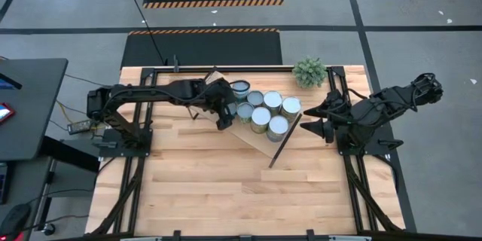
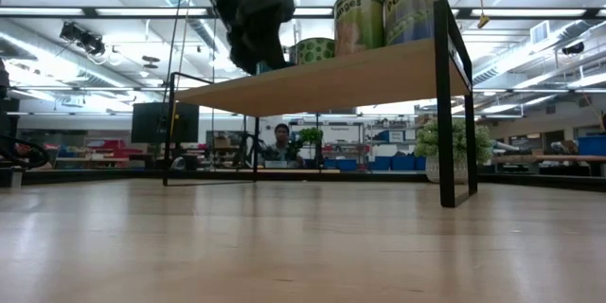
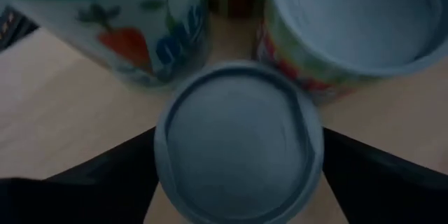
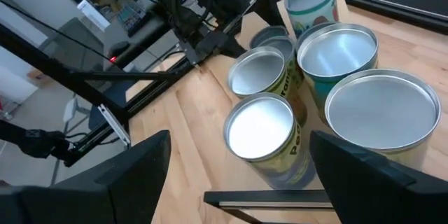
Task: Pick and place cans onto a shelf
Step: Put the canned tuna on the shelf, then return to Home Position
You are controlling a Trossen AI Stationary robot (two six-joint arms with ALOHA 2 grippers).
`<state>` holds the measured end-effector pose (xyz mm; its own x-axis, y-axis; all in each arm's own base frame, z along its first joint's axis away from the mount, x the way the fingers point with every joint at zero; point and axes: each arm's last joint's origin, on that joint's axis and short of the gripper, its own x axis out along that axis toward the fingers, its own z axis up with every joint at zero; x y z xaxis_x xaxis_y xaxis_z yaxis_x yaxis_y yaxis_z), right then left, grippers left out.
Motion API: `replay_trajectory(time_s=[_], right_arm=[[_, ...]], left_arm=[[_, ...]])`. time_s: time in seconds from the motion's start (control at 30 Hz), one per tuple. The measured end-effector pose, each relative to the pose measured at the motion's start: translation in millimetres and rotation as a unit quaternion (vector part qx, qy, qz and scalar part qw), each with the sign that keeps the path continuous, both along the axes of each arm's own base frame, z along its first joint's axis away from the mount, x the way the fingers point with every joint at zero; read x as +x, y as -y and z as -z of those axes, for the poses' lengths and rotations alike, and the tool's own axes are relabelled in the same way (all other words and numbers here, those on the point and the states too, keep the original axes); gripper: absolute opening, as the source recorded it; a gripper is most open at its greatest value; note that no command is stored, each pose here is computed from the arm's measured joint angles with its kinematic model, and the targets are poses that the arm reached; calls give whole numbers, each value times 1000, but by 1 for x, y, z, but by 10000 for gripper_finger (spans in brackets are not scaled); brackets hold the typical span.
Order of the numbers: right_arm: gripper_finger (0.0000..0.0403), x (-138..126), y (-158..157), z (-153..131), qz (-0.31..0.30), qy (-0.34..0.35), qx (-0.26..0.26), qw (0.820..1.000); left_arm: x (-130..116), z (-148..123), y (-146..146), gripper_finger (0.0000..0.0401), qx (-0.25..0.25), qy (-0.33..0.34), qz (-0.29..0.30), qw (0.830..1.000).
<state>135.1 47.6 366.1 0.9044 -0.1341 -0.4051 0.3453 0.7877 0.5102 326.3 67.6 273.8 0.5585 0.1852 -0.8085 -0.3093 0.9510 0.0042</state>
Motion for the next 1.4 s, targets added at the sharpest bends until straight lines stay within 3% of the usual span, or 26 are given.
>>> replay_trajectory(time_s=[0.13, 0.3, 0.53, 0.77, 1.03, 1.4], right_arm=[[347, -7, 3, -2, -7, 2, 3, 1000], [347, -17, 8, 0, -3, 10, -5, 1000], [347, -19, 9, 32, 6, 58, 14, 998], [347, -21, 11, 69, 16, 104, 41, 994], [347, -34, 18, 95, 36, 151, 70, 985], [347, -56, 29, 110, 47, 223, 79, 971]], left_arm=[[0, -2, 0, 393, -6, 7, 5, 1000], [-6, -10, 2, 393, -10, 9, -2, 1000], [-12, -40, 8, 393, -23, -21, 1, 1000], [-33, -69, 27, 389, -17, 47, 16, 999], [-73, -87, 32, 388, -32, 146, -17, 989], [-123, -81, 39, 388, -84, 293, -65, 950]])
